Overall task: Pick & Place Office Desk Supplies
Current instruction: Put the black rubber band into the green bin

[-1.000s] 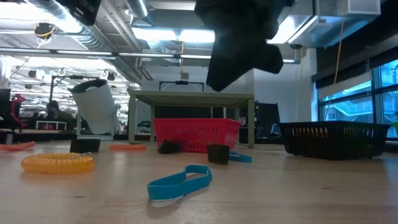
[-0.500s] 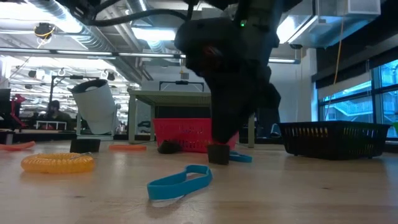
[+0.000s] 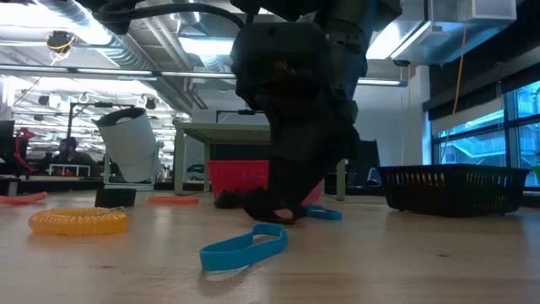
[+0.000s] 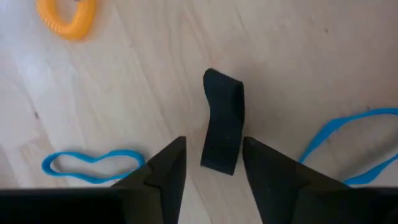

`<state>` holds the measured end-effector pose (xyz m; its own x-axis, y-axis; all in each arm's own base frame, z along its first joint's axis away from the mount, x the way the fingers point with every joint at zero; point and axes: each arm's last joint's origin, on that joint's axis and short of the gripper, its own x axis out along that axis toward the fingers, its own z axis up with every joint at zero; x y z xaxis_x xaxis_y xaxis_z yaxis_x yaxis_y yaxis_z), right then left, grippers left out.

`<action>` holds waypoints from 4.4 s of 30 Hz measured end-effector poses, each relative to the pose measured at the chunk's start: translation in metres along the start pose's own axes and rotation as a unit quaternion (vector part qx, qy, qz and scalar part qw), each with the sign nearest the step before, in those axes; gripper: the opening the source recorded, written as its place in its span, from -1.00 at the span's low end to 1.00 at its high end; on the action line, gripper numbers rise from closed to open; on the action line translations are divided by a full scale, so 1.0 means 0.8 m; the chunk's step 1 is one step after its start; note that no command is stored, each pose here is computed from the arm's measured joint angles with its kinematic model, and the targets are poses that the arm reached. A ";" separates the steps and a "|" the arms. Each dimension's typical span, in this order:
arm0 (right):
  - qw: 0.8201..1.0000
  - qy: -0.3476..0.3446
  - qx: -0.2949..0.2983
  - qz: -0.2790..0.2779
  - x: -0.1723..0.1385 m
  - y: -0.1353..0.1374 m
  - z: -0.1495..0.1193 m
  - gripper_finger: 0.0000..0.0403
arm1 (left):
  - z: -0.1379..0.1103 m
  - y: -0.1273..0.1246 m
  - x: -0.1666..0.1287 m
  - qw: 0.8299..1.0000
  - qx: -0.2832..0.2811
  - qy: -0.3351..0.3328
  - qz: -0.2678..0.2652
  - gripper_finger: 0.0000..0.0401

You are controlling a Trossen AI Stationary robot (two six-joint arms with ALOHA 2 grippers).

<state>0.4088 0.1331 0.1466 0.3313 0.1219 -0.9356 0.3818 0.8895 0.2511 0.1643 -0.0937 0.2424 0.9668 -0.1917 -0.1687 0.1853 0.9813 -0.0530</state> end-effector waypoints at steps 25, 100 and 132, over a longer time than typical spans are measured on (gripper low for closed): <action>0.999 -0.009 0.022 -0.030 0.029 -0.001 -0.005 -0.93 | 0.000 0.000 0.000 1.000 -0.004 0.000 0.000 -0.79; 0.950 -0.047 0.255 -0.176 -0.172 -0.040 -0.308 -1.00 | 0.017 0.040 0.112 0.997 -0.005 0.066 -0.032 -0.79; 0.952 -0.013 0.252 -0.172 -0.134 -0.067 -0.312 -0.90 | 0.008 0.055 0.134 0.984 -0.017 0.180 -0.002 -0.79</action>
<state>0.1375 0.1824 0.1711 0.1302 -0.1548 -0.9793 0.8346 0.5503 0.0240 0.2772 -0.0711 0.2279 0.8401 -0.1962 -0.5057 0.1769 0.9804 -0.0865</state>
